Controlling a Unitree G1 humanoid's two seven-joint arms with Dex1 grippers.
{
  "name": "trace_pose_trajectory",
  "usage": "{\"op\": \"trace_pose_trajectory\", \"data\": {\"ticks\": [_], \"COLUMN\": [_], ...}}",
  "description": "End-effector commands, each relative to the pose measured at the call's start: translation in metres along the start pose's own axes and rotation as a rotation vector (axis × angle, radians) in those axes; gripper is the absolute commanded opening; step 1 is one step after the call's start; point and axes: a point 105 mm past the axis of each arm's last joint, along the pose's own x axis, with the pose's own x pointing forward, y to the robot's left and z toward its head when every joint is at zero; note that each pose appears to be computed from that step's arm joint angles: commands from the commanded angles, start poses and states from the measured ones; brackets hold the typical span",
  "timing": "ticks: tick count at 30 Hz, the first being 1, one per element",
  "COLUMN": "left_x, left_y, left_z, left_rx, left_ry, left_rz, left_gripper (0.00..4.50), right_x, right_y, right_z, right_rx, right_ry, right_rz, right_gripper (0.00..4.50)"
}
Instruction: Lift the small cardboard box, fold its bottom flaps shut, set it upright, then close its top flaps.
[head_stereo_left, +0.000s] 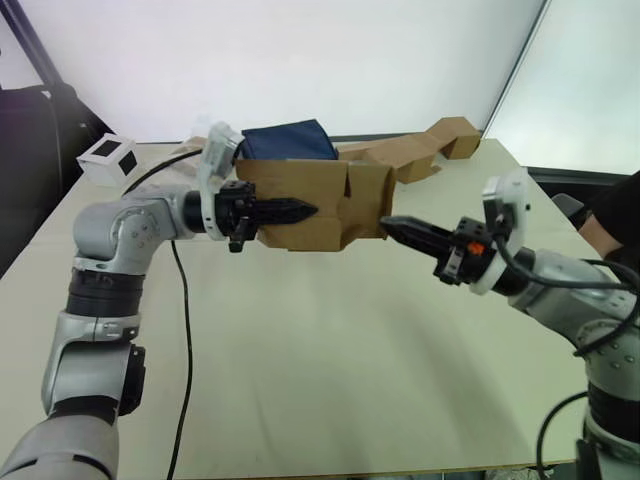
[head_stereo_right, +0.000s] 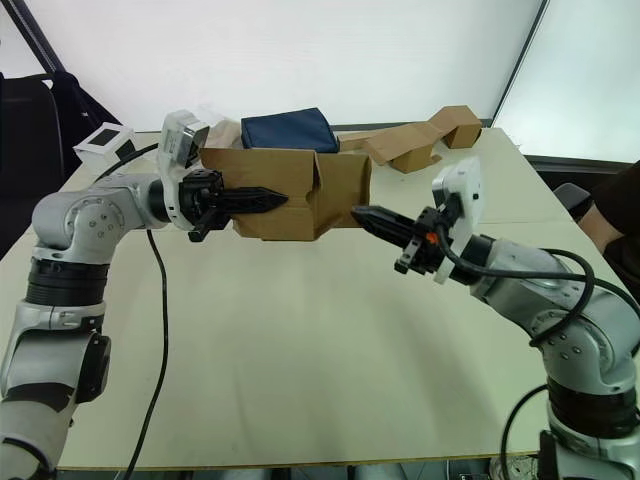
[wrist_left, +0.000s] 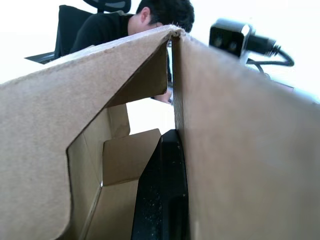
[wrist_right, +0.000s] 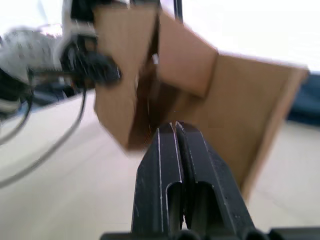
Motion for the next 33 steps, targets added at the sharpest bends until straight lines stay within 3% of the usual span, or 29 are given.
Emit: {"op": "trace_pose_trajectory", "data": {"ticks": [1, 12, 16, 24, 29, 33], "left_x": [0.0, 0.004, 0.002, 0.005, 0.001, -0.001], "left_y": [-0.008, -0.019, -0.019, -0.021, -0.02, -0.02], "left_z": [0.014, 0.013, 0.009, 0.008, 0.01, 0.011], "left_rx": [0.048, 0.029, 0.019, 0.018, 0.026, 0.024], "left_ry": [-0.03, -0.025, -0.015, -0.023, -0.028, -0.035], "left_rz": [-0.024, -0.068, -0.059, -0.063, -0.05, -0.044], "left_gripper": [0.0, 0.0, 0.0, 0.0, 0.0, 0.0], "right_x": [0.004, 0.033, 0.036, 0.043, 0.031, 0.006], "right_y": [0.012, 0.015, 0.02, 0.025, 0.019, 0.014], "right_z": [-0.004, -0.003, 0.007, 0.001, 0.012, 0.045], "right_rx": [-0.043, -0.093, -0.063, -0.046, -0.047, 0.113], "right_ry": [0.026, -0.007, -0.066, -0.053, -0.075, -0.243], "right_rz": [0.033, 0.054, 0.085, 0.137, 0.138, 0.186], "right_gripper": [0.05, 0.05, 0.05, 0.05, 0.05, 0.05]}}
